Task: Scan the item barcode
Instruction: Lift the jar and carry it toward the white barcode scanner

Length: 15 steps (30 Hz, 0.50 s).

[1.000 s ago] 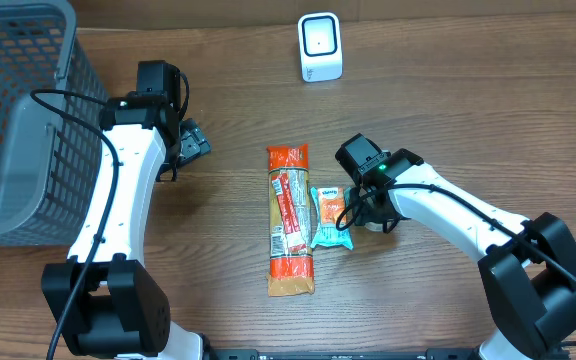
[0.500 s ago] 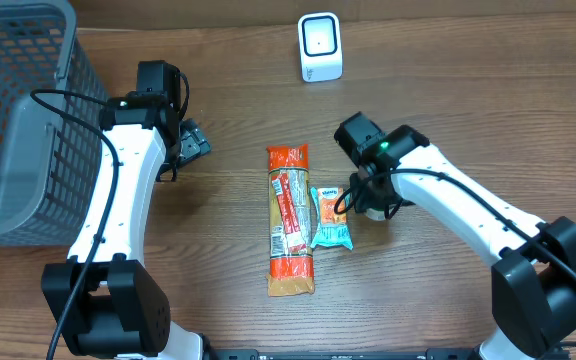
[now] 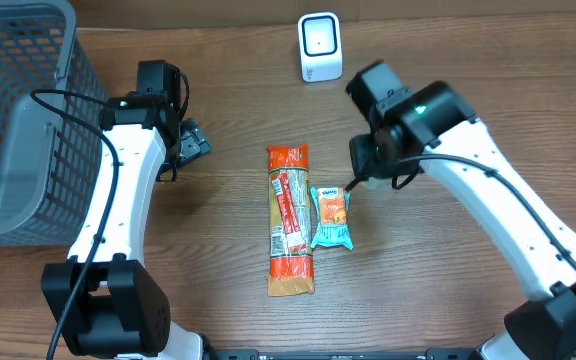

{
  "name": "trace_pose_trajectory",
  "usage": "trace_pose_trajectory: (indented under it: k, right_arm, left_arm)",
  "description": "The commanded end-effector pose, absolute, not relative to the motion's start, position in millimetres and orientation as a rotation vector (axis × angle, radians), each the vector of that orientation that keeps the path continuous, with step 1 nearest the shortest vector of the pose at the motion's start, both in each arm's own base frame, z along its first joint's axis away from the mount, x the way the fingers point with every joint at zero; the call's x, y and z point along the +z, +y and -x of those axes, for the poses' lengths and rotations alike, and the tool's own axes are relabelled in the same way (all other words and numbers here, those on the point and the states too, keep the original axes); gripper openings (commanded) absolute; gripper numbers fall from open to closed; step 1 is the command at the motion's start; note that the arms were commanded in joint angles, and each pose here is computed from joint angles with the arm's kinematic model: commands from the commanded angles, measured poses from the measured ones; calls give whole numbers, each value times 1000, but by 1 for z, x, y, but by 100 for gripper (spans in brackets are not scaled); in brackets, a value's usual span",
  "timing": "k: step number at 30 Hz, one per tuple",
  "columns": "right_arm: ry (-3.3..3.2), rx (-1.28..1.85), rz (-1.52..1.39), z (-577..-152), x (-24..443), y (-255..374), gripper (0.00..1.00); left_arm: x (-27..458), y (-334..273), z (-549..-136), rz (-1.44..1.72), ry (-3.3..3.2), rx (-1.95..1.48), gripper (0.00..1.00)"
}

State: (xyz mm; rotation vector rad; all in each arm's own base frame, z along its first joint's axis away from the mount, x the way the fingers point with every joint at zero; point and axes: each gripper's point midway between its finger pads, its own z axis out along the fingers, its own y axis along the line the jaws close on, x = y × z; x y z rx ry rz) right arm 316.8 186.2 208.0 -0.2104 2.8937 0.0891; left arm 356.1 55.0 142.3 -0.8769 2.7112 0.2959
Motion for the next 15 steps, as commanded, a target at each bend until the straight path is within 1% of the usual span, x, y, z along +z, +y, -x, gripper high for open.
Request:
trace_pose_trajectory:
  k: [1, 5, 8, 11, 15]
  right_arm:
    - [2749, 204, 202, -322, 268, 190, 15]
    - [2708, 251, 201, -322, 304, 193, 15]
    - [2730, 238, 203, -322, 312, 193, 15]
    - [2756, 230, 215, -331, 303, 200, 15]
    - [2817, 187, 236, -350, 270, 212, 15]
  left_arm:
    - [154, 55, -359, 852, 2681, 299, 100]
    - [154, 56, -359, 852, 2681, 299, 100]
    - [154, 56, -359, 853, 2681, 299, 100]
    - [154, 56, -359, 853, 2680, 299, 100]
    - [154, 56, -359, 853, 2680, 299, 100]
